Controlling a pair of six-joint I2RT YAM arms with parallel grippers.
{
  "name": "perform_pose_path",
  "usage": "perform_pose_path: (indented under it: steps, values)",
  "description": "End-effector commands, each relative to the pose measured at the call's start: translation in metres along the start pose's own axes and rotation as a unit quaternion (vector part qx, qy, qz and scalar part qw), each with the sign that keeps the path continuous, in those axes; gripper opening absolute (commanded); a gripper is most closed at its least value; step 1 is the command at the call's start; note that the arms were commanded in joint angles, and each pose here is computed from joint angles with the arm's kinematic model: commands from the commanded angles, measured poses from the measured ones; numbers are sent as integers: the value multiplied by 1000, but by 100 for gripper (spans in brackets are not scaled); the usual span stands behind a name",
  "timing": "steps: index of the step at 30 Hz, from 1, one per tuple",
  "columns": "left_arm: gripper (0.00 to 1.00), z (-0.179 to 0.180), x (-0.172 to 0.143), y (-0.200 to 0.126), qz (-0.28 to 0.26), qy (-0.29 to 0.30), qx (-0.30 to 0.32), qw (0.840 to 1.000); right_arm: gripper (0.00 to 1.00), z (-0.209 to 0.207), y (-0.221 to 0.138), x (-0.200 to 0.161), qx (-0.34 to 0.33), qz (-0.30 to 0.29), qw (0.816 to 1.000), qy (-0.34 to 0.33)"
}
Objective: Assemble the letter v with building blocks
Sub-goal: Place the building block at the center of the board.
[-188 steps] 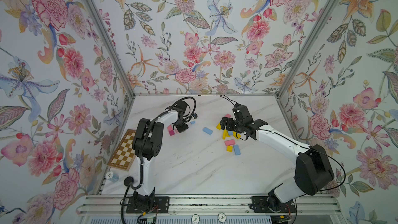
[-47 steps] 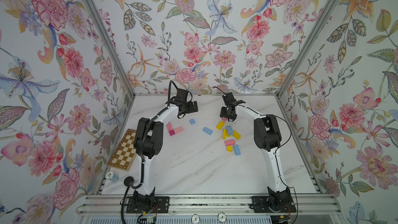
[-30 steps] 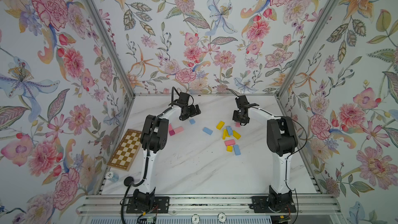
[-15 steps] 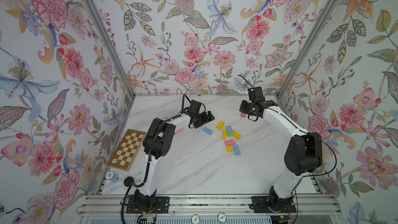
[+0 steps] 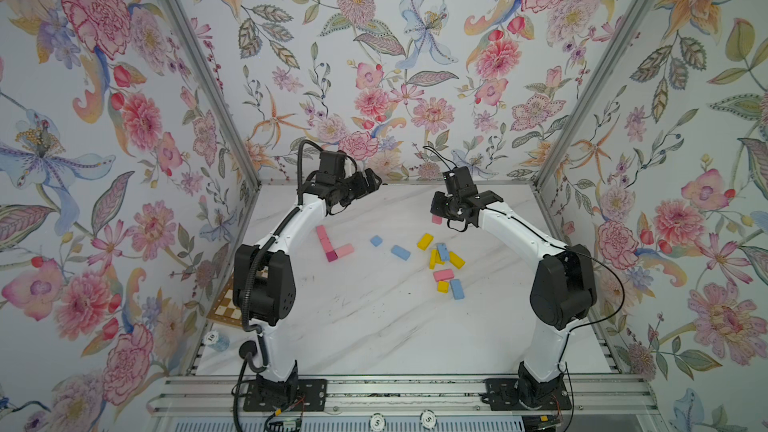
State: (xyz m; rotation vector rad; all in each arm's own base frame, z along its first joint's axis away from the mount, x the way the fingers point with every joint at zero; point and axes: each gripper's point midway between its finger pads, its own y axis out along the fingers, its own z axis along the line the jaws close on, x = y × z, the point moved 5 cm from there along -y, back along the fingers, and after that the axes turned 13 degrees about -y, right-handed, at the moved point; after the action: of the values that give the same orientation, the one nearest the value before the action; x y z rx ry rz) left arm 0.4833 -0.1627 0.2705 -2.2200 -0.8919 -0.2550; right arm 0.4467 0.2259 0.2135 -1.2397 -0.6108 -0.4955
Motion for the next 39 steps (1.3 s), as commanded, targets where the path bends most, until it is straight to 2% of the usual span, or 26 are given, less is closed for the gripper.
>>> perform_pose_path:
  steps: [1,6,11,16,20,23,25,29,31,39]
  values:
    - [99,43,0,-17,16,13,81,996,31,53,16,-5,51,-4,998,31]
    - [99,78,7,-48,-11,-42,66,997,31,110,48,-41,95,38,994,48]
    - [99,102,7,-74,-34,-71,66,995,32,141,71,-78,108,92,989,37]
    - [99,119,9,-93,-56,-100,56,992,32,153,79,-109,96,118,988,9]
    - [99,125,5,-94,-54,-105,60,991,35,153,84,-129,84,136,987,-7]
    - [99,119,2,-101,-63,-106,43,991,37,152,88,-138,79,145,986,-12]
    - [99,122,-2,-99,-59,-113,38,991,41,151,92,-142,77,150,986,-14]
    - [99,123,-12,-97,-49,-121,23,991,41,151,96,-147,77,156,985,-16]
    - [99,123,-15,-101,-53,-119,20,991,42,152,90,-138,77,141,987,-30]
    - [99,113,-30,-103,-47,-110,-7,993,70,133,88,-91,109,111,988,-8]
